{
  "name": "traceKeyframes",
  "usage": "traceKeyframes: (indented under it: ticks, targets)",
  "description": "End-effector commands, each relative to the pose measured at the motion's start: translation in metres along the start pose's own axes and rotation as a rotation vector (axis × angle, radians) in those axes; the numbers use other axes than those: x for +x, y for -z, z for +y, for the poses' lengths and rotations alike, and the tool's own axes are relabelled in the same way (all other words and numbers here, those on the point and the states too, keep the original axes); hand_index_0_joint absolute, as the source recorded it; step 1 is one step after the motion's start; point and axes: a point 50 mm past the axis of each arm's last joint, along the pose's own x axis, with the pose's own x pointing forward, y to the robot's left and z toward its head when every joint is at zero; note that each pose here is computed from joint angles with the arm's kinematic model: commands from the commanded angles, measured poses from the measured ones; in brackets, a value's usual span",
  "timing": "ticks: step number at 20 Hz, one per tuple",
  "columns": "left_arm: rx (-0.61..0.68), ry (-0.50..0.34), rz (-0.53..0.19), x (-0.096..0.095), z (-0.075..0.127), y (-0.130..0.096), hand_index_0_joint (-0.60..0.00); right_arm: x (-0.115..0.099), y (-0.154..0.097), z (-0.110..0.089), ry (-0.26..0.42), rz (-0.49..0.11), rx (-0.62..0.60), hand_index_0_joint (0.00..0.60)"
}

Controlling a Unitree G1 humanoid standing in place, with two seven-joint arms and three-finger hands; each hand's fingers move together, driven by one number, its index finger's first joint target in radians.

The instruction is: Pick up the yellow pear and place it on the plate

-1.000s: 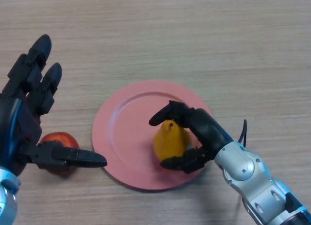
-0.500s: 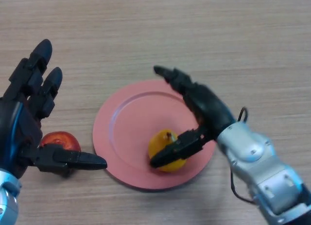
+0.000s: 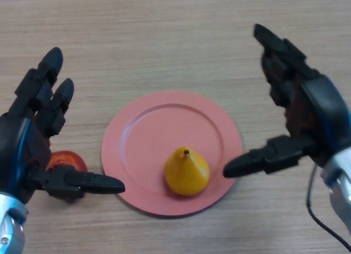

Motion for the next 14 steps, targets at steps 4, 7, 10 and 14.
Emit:
traceKeyframes:
  ticks: [4,7,10,14]
  targets:
    - [0.067,0.027,-0.184,0.002,0.001,-0.038,0.0,-0.026,-0.016,-0.025,0.088,-0.245,-0.108,0.0]
    - [0.073,0.038,-0.184,0.003,0.001,-0.039,0.0,-0.03,-0.007,-0.037,0.145,-0.246,-0.119,0.0]
    - [0.05,0.036,-0.183,0.005,0.002,-0.037,0.0,-0.034,-0.007,-0.044,0.192,-0.256,-0.127,0.0]
    - [0.047,0.021,-0.191,0.004,0.006,-0.037,0.0,-0.038,-0.011,-0.044,0.205,-0.247,-0.107,0.0]
